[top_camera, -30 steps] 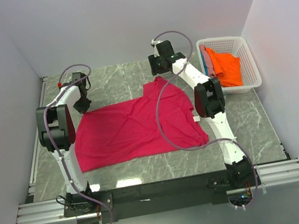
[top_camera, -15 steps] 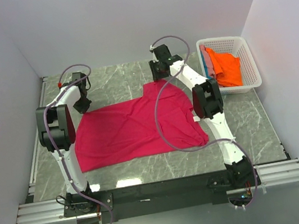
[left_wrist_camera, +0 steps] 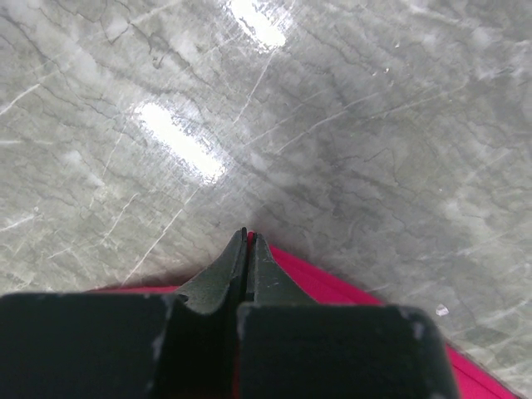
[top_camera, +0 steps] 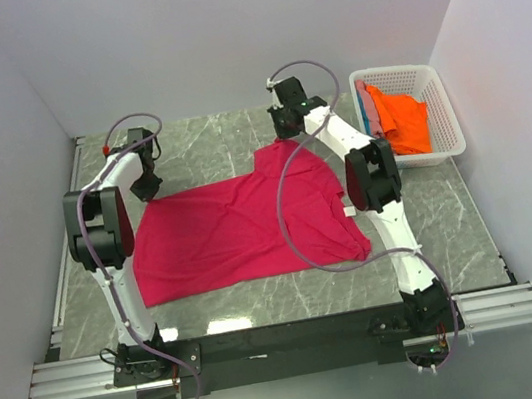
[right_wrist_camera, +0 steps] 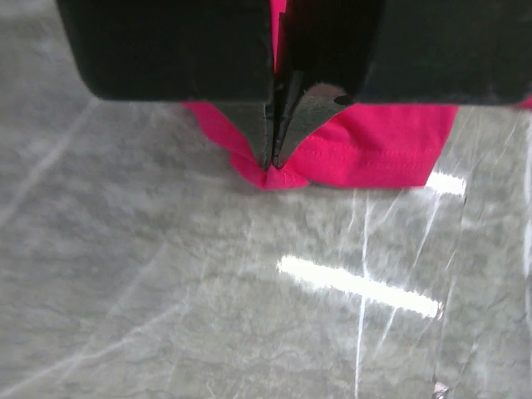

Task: Fold and stack the t-shirts
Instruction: Fold the tshirt

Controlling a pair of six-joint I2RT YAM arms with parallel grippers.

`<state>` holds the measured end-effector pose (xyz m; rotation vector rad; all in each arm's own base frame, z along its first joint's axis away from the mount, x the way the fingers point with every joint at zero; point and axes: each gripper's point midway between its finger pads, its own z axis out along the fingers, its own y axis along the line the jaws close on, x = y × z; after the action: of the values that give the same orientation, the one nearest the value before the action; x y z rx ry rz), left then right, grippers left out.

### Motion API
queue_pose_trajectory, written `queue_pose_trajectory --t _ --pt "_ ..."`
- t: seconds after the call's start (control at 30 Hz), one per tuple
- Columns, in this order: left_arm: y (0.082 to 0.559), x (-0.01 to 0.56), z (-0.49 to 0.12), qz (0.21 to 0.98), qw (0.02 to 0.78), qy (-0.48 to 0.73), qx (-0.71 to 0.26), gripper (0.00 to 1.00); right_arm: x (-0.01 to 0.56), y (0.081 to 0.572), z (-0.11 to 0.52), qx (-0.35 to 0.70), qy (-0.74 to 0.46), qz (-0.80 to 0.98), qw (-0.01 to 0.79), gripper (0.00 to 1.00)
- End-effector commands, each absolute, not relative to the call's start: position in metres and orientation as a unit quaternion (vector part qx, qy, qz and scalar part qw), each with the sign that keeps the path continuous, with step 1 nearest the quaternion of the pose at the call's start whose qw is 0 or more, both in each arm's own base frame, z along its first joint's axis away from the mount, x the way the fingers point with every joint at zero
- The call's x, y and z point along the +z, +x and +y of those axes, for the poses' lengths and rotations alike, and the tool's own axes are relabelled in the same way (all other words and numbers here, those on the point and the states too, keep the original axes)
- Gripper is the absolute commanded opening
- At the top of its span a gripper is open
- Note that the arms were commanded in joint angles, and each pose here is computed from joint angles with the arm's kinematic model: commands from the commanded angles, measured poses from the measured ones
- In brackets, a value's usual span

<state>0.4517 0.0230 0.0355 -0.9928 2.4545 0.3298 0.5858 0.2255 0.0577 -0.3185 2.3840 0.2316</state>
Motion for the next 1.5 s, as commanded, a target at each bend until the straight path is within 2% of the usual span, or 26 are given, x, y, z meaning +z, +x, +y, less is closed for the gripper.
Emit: queue_pose_trajectory --t 0.0,0.4,0.8,1.17,1.47 --pt "0.463 0.082 0.027 0.88 0.289 -0.362 0.108 0.01 0.171 0.597 0.219 0.087 -0.132 0.871 0.465 0.0" --pt "0.461 0.108 0.035 0.862 0.314 -0.379 0.121 0.01 0.222 0.587 0.192 0.025 -0.142 0.853 0.502 0.0" --pt "0.474 0.097 0.028 0.866 0.33 -0.362 0.098 0.01 0.197 0.569 0.205 0.057 -0.178 0.858 0.478 0.0" --pt "0.467 0.11 0.012 0.858 0.421 -0.294 0.034 0.01 0.182 0.515 0.209 0.099 -0.192 0.86 0.463 0.0" --pt "0.439 0.112 0.01 0.853 0.432 -0.292 0.023 0.01 0.188 0.464 0.197 0.102 -0.181 0.862 0.462 0.0"
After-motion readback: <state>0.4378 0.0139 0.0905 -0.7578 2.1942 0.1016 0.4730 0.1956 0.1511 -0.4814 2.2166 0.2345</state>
